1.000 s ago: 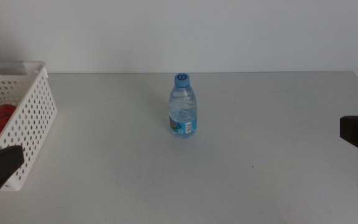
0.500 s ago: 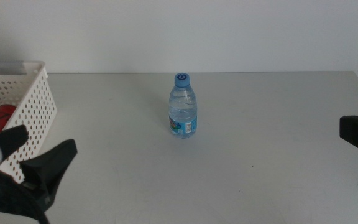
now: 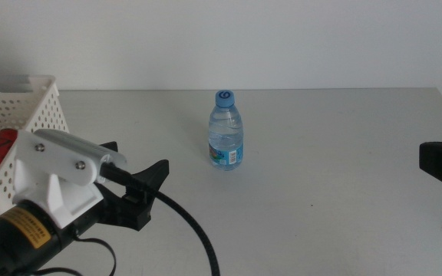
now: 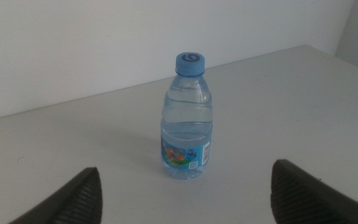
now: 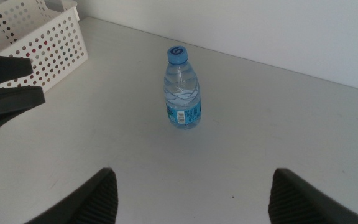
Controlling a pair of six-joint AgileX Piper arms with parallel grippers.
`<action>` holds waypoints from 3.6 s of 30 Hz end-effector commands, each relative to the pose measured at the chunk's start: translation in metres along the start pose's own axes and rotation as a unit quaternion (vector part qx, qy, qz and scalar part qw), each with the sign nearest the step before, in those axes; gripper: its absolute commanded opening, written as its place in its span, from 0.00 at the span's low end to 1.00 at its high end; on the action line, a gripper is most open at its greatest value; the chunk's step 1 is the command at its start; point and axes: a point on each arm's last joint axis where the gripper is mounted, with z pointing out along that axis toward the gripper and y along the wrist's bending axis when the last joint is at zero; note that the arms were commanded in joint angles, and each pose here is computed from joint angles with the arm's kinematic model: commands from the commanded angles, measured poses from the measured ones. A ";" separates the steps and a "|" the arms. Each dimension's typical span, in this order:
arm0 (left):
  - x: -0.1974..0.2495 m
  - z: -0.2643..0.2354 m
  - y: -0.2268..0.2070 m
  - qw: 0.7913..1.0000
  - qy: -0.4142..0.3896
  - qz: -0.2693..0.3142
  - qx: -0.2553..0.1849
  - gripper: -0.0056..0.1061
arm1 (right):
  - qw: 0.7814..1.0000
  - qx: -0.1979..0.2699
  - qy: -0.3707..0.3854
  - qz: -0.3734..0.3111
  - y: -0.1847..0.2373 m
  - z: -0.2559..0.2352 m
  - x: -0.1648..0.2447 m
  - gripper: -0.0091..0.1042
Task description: Use arms to grab the bottles and put them into the dustbin to the left of the table.
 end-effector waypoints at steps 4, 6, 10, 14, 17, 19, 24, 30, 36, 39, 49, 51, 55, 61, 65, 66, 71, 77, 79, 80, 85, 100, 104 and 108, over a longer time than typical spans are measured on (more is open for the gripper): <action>-0.020 0.031 -0.006 0.998 -0.059 -0.003 0.019 0.87 | 0.998 -0.007 -0.054 -0.013 0.002 -0.007 -0.016 0.62; -0.023 0.045 -0.006 0.998 -0.057 -0.003 0.019 0.87 | 0.998 -0.007 -0.054 -0.013 0.002 -0.007 -0.016 0.62; -0.028 0.072 -0.008 0.998 -0.050 -0.001 0.023 0.87 | 0.998 -0.007 -0.054 -0.013 0.002 -0.007 -0.016 0.62; -0.033 0.101 -0.010 0.998 -0.050 0.005 0.027 0.87 | 0.998 -0.007 -0.054 -0.013 0.002 -0.007 -0.016 0.62; -0.036 0.120 -0.011 0.998 -0.049 0.006 0.028 0.87 | 0.998 -0.007 -0.054 -0.013 0.002 -0.007 -0.016 0.62; -0.035 0.132 -0.011 0.999 -0.046 0.007 0.028 0.87 | 0.998 -0.007 -0.054 -0.013 0.002 -0.007 -0.016 0.62; -0.035 0.159 -0.011 0.999 -0.046 0.006 0.027 0.87 | 0.998 -0.007 -0.054 -0.013 0.002 -0.007 -0.016 0.62; -0.027 0.187 -0.007 0.999 -0.038 0.006 0.022 0.87 | 0.998 -0.007 -0.054 -0.013 0.002 -0.007 -0.016 0.62; -0.015 0.210 -0.002 0.999 -0.031 0.004 0.016 0.87 | 0.998 -0.007 -0.054 -0.013 0.002 -0.007 -0.016 0.62; -0.007 0.219 0.003 0.999 -0.037 0.003 0.012 0.87 | 0.998 -0.007 -0.054 -0.013 0.002 -0.007 -0.016 0.62; 0.012 0.235 0.007 0.999 -0.048 -0.004 0.010 0.74 | 0.998 -0.007 -0.054 -0.013 0.002 -0.007 -0.016 0.62; 0.013 0.235 0.008 0.999 -0.039 -0.003 0.009 0.61 | 0.998 -0.007 -0.054 -0.013 0.002 -0.007 -0.016 0.62; 0.008 0.235 0.007 1.000 -0.007 0.009 0.008 0.31 | 0.998 -0.007 -0.054 -0.013 0.002 -0.007 -0.016 0.62; -0.031 0.231 0.006 0.995 0.091 0.035 -0.005 0.04 | 0.998 -0.007 -0.054 -0.013 0.002 -0.007 -0.016 0.62; -0.066 0.230 0.004 0.990 0.134 0.038 -0.015 0.04 | 0.998 -0.007 -0.054 -0.013 0.002 -0.007 -0.016 0.62; -0.074 0.228 0.005 0.988 0.150 0.043 -0.018 0.04 | 0.998 -0.007 -0.054 -0.013 0.002 -0.007 -0.016 0.62; -0.110 0.218 0.035 0.968 0.242 0.048 -0.047 0.04 | 0.998 -0.007 -0.054 -0.013 0.002 -0.007 -0.016 0.62; -0.148 0.180 0.093 0.951 0.307 0.023 -0.023 0.04 | 0.998 -0.007 -0.054 -0.013 0.002 -0.007 -0.016 0.62; -0.164 0.161 0.111 0.945 0.325 0.026 -0.027 0.04 | 0.998 -0.007 -0.054 -0.013 0.002 -0.007 -0.016 0.62; -0.170 0.153 0.118 0.943 0.331 0.024 -0.034 0.04 | 0.998 -0.007 -0.054 -0.013 0.002 -0.007 -0.016 0.62; -0.203 0.111 0.163 0.933 0.349 0.011 -0.091 0.04 | 0.998 -0.007 -0.053 -0.013 0.002 -0.007 -0.016 0.62; -0.170 0.059 0.263 0.893 0.410 -0.086 -0.165 0.04 | 0.998 -0.006 -0.054 -0.015 0.002 -0.007 -0.016 0.62; -0.134 0.075 0.278 0.878 0.439 -0.114 -0.155 0.04 | 0.998 -0.006 -0.054 -0.015 0.002 -0.007 -0.016 0.62; -0.107 0.089 0.289 0.864 0.458 -0.141 -0.151 0.04 | 0.998 -0.005 -0.054 -0.015 0.001 -0.007 -0.016 0.62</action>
